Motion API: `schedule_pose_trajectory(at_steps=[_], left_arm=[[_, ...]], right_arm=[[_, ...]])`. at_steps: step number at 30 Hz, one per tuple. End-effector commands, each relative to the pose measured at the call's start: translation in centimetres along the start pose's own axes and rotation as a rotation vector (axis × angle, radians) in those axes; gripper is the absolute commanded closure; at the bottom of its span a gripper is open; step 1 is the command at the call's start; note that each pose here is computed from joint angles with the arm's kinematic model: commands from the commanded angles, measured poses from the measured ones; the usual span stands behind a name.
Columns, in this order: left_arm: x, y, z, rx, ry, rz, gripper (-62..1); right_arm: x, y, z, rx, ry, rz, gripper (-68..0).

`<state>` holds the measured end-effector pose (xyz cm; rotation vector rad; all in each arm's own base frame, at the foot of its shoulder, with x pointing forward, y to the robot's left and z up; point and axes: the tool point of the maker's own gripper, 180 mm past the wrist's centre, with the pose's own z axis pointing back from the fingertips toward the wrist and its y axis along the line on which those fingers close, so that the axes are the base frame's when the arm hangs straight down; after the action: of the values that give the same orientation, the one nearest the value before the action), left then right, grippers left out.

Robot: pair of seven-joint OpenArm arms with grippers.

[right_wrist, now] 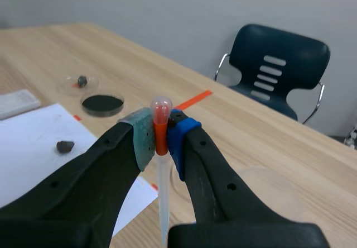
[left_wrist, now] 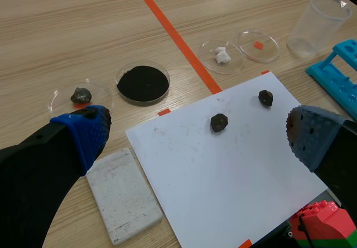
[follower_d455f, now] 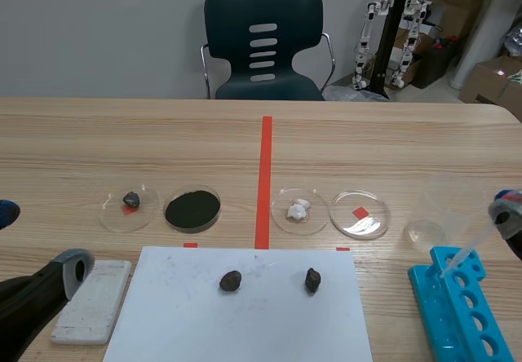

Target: Pick up the dropper by the top with the right hand

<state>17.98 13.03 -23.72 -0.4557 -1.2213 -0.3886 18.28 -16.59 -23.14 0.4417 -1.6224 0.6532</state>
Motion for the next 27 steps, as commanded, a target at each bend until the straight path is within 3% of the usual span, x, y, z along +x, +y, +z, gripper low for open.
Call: schedule_pose_trajectory(at_steps=[1,5,8,12,20,27], left_arm=[[0.9,-0.1,0.0,-0.003,-0.03,-0.002,-62.3],[0.9,-0.1,0.0,-0.003,-0.03,-0.002,-62.3],[0.9,-0.1,0.0,-0.003,-0.03,-0.002,-62.3],[0.9,-0.1,0.0,-0.003,-0.03,-0.002,-62.3],[0.9,-0.1,0.0,-0.003,-0.03,-0.002,-62.3],[0.9,-0.1,0.0,-0.003,-0.03,-0.002,-62.3]], right_arm=[[0.9,0.0,-0.4,0.005,-0.011,0.004,-5.1],[1.0,1.7,-1.1,0.053,0.056,0.005,-5.1],[1.5,3.1,-1.3,0.094,0.071,0.013,-5.1],[2.7,4.0,-1.4,0.095,0.046,0.006,-5.1],[5.6,5.0,-1.5,0.052,-0.062,0.022,-5.1],[6.2,6.1,-1.8,0.015,-0.081,0.041,-5.0]])
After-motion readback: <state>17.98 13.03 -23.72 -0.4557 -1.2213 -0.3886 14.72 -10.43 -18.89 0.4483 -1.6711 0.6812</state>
